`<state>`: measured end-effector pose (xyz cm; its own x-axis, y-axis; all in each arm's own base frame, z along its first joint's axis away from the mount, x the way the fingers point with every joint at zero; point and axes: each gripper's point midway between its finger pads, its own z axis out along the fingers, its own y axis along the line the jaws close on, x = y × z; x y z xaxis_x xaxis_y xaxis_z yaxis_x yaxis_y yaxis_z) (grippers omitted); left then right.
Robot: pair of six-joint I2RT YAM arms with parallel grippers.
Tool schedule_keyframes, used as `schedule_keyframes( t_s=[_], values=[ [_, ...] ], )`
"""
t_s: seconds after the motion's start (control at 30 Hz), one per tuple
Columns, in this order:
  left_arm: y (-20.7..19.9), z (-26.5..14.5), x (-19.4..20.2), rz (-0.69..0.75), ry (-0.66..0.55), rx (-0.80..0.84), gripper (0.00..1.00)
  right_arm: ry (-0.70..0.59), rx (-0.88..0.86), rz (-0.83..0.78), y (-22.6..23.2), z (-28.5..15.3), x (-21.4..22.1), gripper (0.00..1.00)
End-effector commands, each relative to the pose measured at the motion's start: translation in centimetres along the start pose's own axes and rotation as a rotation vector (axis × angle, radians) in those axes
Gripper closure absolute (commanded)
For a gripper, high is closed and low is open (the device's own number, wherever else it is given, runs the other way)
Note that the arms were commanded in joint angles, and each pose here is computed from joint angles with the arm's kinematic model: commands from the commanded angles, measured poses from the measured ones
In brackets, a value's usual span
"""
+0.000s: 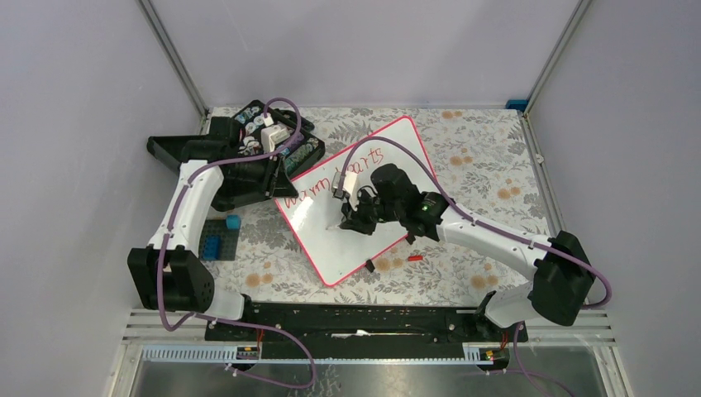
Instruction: Write a sentence on the whiteboard
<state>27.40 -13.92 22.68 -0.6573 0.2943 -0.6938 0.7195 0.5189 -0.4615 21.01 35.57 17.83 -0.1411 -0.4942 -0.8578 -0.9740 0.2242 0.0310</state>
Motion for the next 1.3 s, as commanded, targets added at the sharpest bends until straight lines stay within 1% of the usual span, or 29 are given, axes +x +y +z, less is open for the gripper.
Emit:
schedule_keyframes(
  t_s=[0.0, 0.2, 0.5, 0.6, 0.83, 1.27],
  values=[
    [0.1, 0.0, -0.3, 0.022, -0.019, 0.005, 0.7, -0.117, 0.024, -0.039, 0.0, -0.9, -4.1, 1.0],
    [0.4, 0.2, -0.2, 0.02, -0.016, 0.005, 0.77, -0.107, -0.003, -0.022, 0.3, -0.8, -4.6, 1.0],
    [0.7, 0.5, 0.0, 0.009, -0.006, 0.009, 0.93, -0.08, 0.044, -0.02, -0.7, -0.4, -4.1, 1.0],
    [0.7, 0.5, 0.0, 0.008, -0.005, 0.009, 0.96, -0.073, 0.044, -0.021, -0.8, -0.3, -3.8, 1.0],
    [0.8, 0.5, 0.1, 0.007, -0.003, 0.008, 0.99, -0.056, 0.058, -0.018, -1.3, 0.3, -3.5, 1.0],
    [1.0, 0.6, 0.1, 0.004, 0.0, 0.008, 1.0, -0.045, 0.032, -0.025, -0.7, 1.1, -3.4, 1.0]
  ],
)
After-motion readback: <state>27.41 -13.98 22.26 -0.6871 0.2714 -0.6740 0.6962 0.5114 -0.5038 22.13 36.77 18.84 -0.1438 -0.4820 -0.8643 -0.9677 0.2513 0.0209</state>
